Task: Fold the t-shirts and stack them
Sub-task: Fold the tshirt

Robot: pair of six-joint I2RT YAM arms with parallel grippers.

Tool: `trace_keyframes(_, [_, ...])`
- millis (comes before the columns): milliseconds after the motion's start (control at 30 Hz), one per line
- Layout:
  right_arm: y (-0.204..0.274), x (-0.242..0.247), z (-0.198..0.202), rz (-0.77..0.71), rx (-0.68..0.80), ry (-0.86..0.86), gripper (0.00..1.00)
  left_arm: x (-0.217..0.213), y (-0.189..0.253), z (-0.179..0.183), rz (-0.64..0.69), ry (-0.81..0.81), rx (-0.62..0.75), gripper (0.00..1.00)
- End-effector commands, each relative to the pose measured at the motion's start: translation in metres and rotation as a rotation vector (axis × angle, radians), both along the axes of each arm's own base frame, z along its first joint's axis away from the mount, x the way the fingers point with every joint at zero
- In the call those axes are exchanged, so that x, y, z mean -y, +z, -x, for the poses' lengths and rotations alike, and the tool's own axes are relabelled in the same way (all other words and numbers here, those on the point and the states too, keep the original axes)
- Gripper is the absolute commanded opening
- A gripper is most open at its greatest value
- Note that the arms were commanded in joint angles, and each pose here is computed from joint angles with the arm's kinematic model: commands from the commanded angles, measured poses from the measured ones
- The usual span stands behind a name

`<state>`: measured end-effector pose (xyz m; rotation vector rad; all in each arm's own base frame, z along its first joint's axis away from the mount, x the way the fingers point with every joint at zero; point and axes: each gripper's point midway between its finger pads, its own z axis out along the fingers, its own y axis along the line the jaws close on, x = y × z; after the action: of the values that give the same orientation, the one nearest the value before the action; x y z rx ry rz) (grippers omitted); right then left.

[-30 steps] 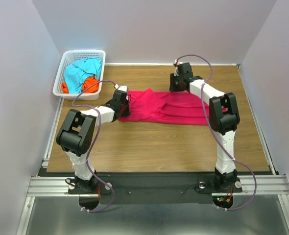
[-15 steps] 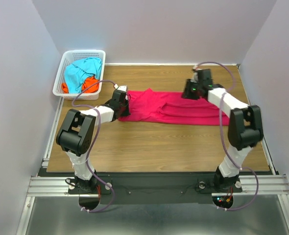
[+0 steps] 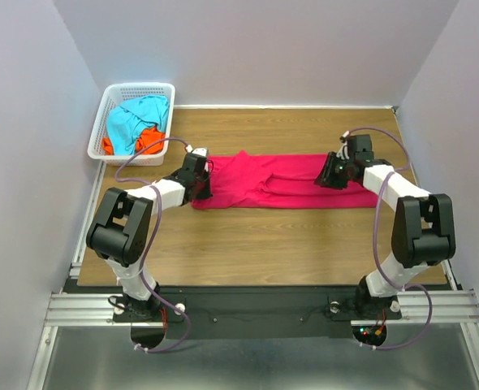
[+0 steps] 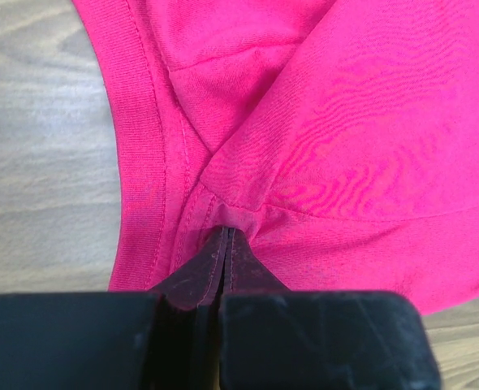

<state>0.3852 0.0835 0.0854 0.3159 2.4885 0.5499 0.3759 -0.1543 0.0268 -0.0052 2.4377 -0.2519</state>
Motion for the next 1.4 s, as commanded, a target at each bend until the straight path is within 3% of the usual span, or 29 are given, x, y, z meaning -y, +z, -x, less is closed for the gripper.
trace_keyframes(0, [-0.006, -0.046, 0.01, -0.071, -0.05, 0.124, 0.36, -0.014, 0.001, 0.015, -0.044, 0.006, -0.031, 0.0])
trace_keyframes(300, [-0.021, -0.088, 0.016, -0.079, -0.104, 0.22, 0.36, -0.015, 0.002, 0.017, -0.035, 0.008, -0.027, 0.0])
trace_keyframes(500, [-0.035, -0.088, 0.011, -0.042, -0.13, 0.202, 0.36, -0.015, 0.003, 0.016, -0.036, 0.013, -0.024, 0.0])
trace_keyframes(833, [-0.021, -0.057, -0.064, 0.171, 0.015, 0.071, 0.34, -0.015, 0.002, 0.018, -0.036, 0.013, -0.028, 0.0])
trace_keyframes(1000, [0.016, -0.028, -0.101, 0.264, 0.13, -0.022, 0.34, -0.016, 0.002, 0.017, -0.036, 0.017, -0.028, 0.0])
trace_keyframes(1200, [0.024, -0.041, -0.069, 0.2, 0.107, 0.108, 0.34, -0.015, 0.002, 0.016, -0.036, 0.016, -0.025, 0.0])
trace_keyframes(1367, [-0.008, -0.059, -0.002, 0.137, -0.049, 0.205, 0.32, -0.015, 0.002, 0.014, -0.037, 0.014, -0.025, 0.0])
